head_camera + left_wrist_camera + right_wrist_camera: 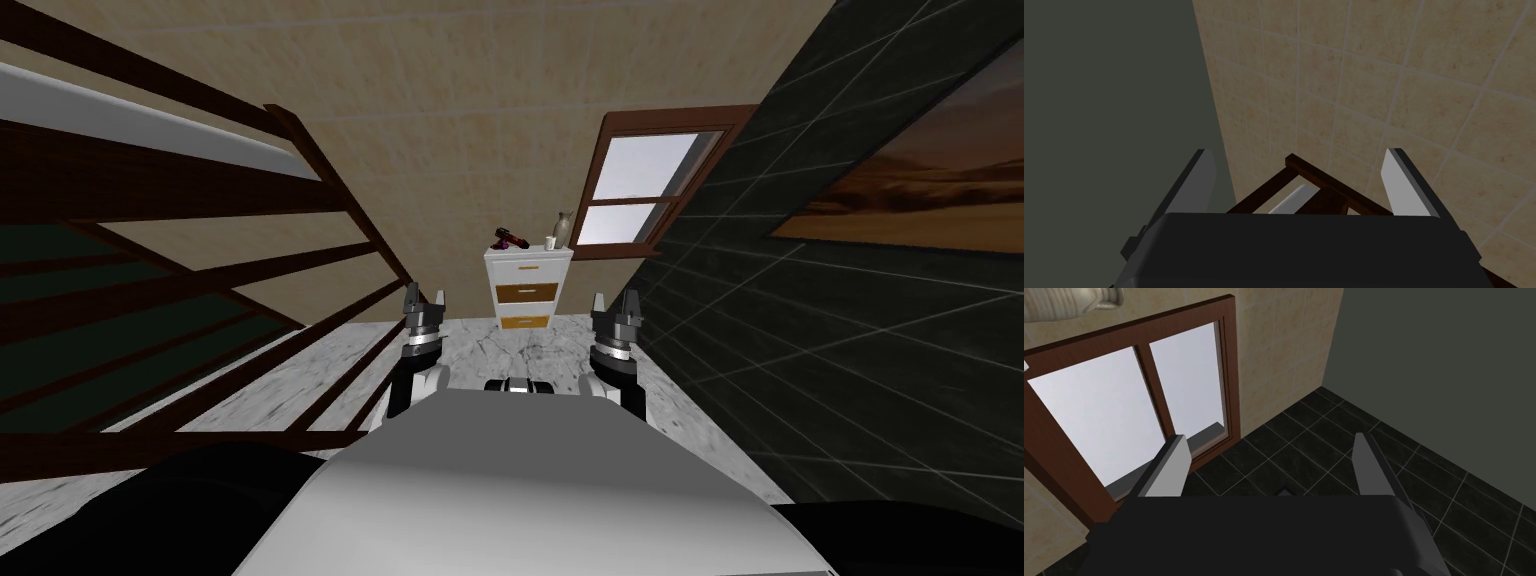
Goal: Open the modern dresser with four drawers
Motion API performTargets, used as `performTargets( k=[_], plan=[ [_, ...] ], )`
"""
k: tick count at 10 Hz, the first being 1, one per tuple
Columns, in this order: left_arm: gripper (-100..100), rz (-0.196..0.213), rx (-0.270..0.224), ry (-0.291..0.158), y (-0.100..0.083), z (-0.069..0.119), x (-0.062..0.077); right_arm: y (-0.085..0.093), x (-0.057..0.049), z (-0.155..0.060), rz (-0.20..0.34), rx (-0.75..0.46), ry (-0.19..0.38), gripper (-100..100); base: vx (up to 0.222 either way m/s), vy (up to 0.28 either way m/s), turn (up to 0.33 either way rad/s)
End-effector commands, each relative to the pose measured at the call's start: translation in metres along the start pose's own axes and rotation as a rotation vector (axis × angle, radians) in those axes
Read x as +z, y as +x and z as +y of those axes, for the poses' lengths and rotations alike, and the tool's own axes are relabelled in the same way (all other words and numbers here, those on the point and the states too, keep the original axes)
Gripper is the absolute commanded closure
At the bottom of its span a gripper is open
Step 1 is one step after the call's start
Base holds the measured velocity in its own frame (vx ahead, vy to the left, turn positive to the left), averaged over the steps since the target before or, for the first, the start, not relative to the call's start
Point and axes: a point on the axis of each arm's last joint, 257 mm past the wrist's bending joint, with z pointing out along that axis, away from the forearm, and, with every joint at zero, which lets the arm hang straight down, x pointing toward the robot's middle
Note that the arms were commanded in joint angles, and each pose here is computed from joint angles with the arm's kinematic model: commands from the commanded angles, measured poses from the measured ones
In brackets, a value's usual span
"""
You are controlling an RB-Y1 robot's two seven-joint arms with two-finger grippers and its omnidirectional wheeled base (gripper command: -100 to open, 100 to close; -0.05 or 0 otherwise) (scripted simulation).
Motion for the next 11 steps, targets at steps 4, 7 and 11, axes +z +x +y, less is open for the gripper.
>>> performTargets(
  k=[4, 7, 11],
  plan=[
    [0, 0.000, 0.000, -0.001, 0.000, 0.000, 0.000, 0.024, -0.017, -0.052, 0.160, -0.084, 0.151, -100, 0.021, 0.007, 0.132],
    [0, 0.000, 0.000, -0.001, 0.000, 0.000, 0.000, 0.033, -0.035, -0.090, 0.230, -0.144, 0.260, -100, 0.038, 0.013, 0.158],
    [0, 0.000, 0.000, -0.001, 0.000, 0.000, 0.000, 0.041, -0.073, -0.153, 0.334, -0.254, 0.444, -100, 0.035, 0.009, 0.182]
  ],
)
